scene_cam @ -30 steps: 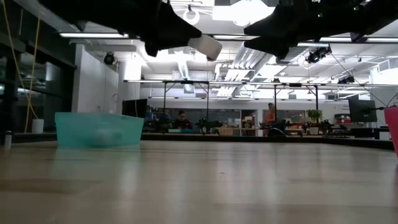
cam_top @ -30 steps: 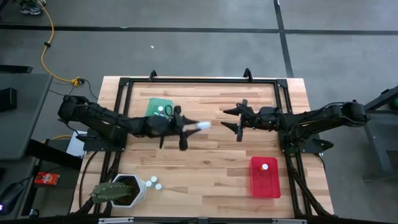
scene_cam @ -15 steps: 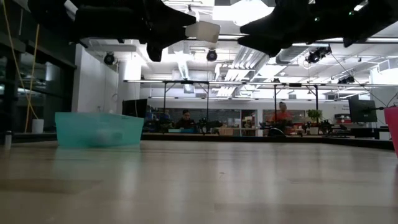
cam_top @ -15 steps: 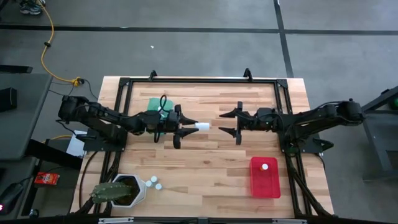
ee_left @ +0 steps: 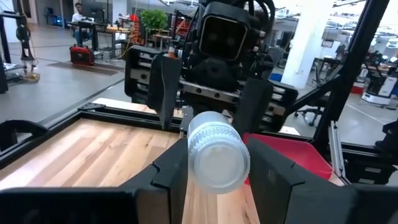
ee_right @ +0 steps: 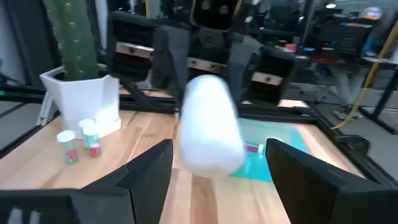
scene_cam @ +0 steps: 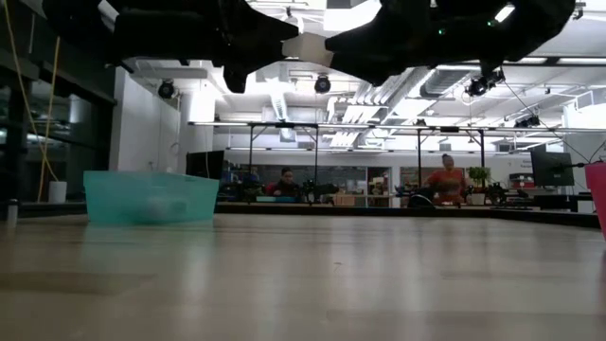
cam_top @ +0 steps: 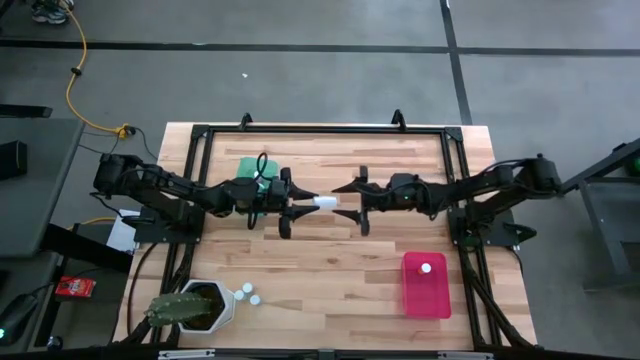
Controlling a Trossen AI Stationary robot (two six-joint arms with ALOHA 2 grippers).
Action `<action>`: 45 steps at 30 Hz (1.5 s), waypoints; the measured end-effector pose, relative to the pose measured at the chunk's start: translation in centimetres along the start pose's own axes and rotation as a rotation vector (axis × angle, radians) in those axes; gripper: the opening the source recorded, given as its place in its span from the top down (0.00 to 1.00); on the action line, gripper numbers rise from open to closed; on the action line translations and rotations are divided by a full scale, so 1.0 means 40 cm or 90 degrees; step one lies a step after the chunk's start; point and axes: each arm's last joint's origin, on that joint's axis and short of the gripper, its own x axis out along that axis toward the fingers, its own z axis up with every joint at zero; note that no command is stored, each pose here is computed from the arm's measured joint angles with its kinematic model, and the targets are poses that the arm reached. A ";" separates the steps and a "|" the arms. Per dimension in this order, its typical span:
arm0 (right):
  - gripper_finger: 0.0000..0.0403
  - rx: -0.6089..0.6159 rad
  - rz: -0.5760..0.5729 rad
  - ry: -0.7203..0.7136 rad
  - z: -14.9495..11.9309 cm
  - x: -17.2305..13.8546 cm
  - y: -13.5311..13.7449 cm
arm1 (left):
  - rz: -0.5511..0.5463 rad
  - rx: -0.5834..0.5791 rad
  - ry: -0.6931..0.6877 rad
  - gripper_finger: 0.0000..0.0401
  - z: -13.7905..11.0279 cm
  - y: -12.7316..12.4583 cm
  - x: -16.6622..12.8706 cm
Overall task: Pick and place medicine bottles into bin by pill shape (circle, oval)
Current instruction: Put the white tablet bottle into the red bin
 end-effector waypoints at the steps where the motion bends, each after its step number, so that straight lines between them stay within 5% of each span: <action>1: 0.38 0.000 0.011 0.002 0.000 0.005 0.001 | 0.002 0.002 0.000 0.70 0.000 0.000 0.000; 15: 0.39 0.024 0.036 0.007 0.010 0.021 0.002 | 0.013 0.010 -0.001 0.70 0.000 0.001 0.000; 28: 0.68 0.024 0.028 0.005 0.011 0.021 0.001 | 0.011 0.006 -0.001 0.69 0.000 0.001 0.000; 45: 0.66 -0.001 -0.041 0.114 0.039 -0.063 -0.005 | 0.056 0.037 0.055 0.46 0.056 0.003 -0.066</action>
